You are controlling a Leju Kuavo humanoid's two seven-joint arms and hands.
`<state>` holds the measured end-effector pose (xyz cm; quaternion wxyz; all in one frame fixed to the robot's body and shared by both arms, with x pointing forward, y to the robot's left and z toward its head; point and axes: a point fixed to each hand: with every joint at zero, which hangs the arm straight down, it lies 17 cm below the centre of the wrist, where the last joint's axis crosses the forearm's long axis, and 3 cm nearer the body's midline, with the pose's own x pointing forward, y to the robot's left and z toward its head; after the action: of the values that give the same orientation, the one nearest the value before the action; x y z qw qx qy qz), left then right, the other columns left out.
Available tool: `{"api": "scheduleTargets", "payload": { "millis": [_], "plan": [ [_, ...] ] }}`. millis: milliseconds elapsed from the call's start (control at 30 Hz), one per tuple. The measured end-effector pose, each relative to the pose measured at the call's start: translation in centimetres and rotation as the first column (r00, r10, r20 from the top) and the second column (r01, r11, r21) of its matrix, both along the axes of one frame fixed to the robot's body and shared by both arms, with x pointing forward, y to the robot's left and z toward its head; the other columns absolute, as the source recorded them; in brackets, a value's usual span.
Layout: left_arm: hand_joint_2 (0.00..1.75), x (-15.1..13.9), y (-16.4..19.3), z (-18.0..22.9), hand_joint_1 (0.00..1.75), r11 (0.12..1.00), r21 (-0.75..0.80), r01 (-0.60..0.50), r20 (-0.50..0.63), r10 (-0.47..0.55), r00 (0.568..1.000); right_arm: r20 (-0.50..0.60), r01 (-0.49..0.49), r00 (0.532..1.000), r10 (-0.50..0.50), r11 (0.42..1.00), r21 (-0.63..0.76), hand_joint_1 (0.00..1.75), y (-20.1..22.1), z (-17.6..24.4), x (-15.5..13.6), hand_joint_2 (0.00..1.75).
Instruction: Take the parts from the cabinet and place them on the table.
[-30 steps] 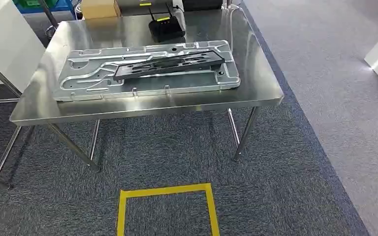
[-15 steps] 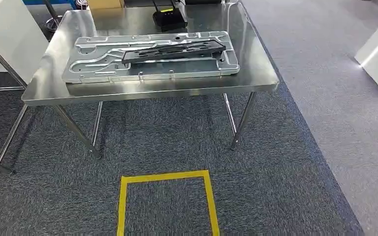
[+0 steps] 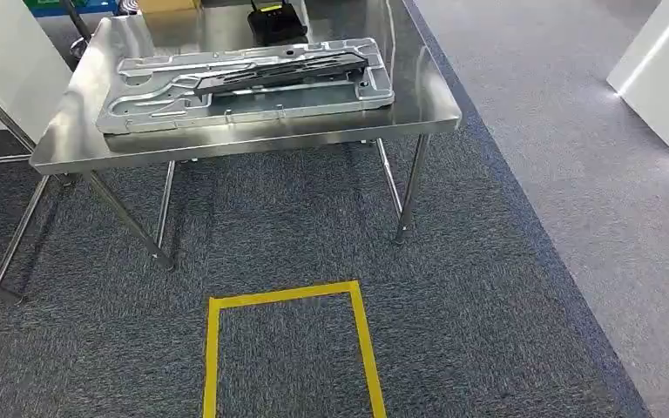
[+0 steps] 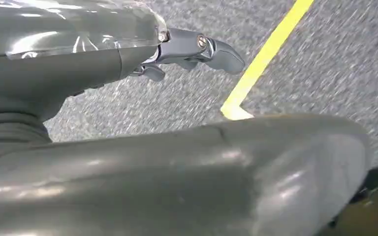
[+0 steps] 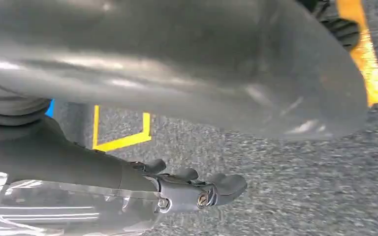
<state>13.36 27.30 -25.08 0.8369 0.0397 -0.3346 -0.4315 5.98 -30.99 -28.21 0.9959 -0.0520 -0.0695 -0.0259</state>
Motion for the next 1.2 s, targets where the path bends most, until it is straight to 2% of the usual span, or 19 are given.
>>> {"api": "scheduleTargets", "payload": {
  "millis": [600, 1067, 1200],
  "plan": [
    [0.0, 0.5, -0.4, 0.2, 0.0, 1.0, -0.004, 0.023, 0.008, -0.023, 1.0, 0.05, -0.016, 0.999, 0.013, 0.999, 0.048, 0.0, 1.6, 0.2, 1.1, 0.0],
    [0.0, 0.3, -0.8, 0.1, 0.0, 0.999, -0.009, 0.039, 0.008, -0.039, 0.999, 0.042, -0.045, 0.998, 0.041, 0.995, 0.089, 0.0, 3.3, 0.2, 0.8, 0.0],
    [0.0, 0.4, -0.9, 0.2, 0.0, 0.999, -0.011, 0.041, 0.01, -0.041, 0.999, 0.03, -0.09, 0.996, 0.087, 0.991, 0.096, 0.0, 3.7, 0.2, 0.3, 0.0]
  ]
}}
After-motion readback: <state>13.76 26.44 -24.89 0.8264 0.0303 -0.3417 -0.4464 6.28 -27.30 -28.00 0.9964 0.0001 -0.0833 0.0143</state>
